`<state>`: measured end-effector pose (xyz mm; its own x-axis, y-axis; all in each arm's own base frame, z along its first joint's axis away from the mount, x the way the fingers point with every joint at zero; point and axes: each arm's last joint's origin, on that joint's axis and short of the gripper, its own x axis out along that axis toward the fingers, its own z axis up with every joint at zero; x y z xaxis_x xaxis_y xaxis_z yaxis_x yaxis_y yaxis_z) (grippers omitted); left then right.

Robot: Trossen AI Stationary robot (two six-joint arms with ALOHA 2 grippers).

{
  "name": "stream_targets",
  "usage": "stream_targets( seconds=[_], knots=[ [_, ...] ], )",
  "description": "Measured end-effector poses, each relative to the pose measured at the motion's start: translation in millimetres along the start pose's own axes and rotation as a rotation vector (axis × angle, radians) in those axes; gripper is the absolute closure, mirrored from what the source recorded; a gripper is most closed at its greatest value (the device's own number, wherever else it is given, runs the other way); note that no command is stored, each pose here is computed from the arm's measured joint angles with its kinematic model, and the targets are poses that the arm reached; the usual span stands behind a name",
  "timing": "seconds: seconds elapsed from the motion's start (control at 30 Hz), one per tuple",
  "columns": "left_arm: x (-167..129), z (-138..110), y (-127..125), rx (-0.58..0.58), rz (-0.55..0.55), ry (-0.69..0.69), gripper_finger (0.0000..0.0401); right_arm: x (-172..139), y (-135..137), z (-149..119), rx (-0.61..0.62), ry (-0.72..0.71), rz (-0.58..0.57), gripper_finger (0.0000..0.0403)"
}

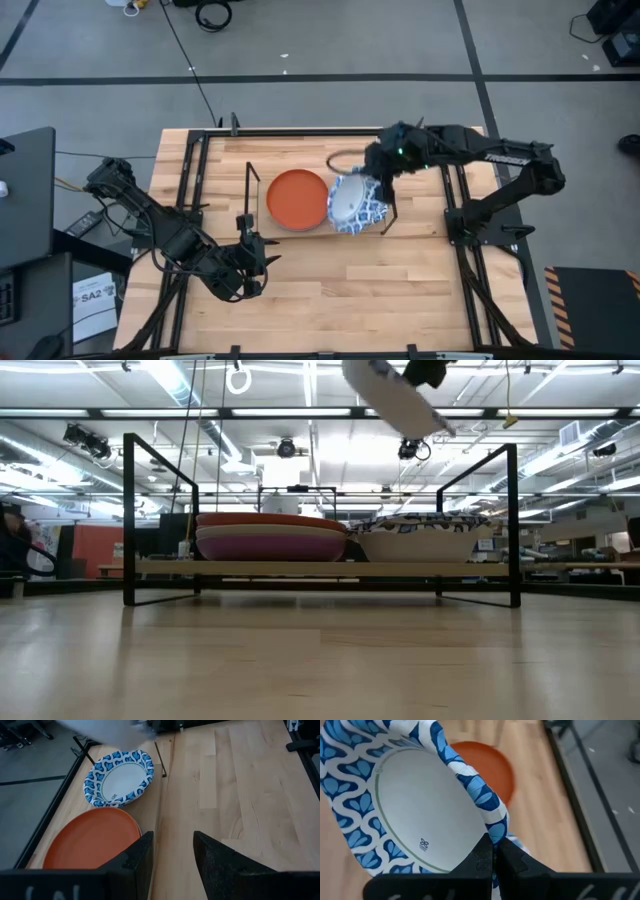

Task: Place and stack plates onto a shelf
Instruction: Stack the white-blue patterned bowl on top of the white-blue patterned bowl on the shelf

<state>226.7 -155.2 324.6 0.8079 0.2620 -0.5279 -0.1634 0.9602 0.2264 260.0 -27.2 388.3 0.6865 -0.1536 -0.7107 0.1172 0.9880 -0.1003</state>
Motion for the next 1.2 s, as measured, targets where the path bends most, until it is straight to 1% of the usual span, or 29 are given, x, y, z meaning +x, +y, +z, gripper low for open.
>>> stream_targets(
  seconds=[0.2, 0.37, 0.53, 0.63, 0.83, 0.97, 1.2],
  knots=[
    [0, 0, 0, 0.0, 0.0, 0.0, 0.0255, 9, -37, -3, 0.099, 0.032, -0.082, 0.0393],
    [0, 0, 0, 0.0, 0.0, 0.0, 0.0255, 26, -61, -9, 0.172, 0.089, -0.051, 0.0392],
    [0, 0, 0, 0.0, 0.0, 0.0, 0.0255, 46, -75, -17, 0.216, 0.204, -0.054, 0.0392],
    [0, 0, 0, 0.001, 0.0, 0.0, 0.0255, 57, -79, -23, 0.229, 0.277, -0.05, 0.0392],
    [0, 0, 0, 0.001, 0.0, 0.0, 0.0255, 76, -80, -33, 0.219, 0.415, -0.025, 0.0392],
    [0, 0, 0, 0.001, 0.0, 0.0, 0.0255, 87, -81, -36, 0.221, 0.457, -0.017, 0.0392],
    [0, 0, 0, 0.001, 0.0, 0.0, 0.0255, 95, -82, -38, 0.223, 0.488, -0.017, 0.0386]
  ],
)
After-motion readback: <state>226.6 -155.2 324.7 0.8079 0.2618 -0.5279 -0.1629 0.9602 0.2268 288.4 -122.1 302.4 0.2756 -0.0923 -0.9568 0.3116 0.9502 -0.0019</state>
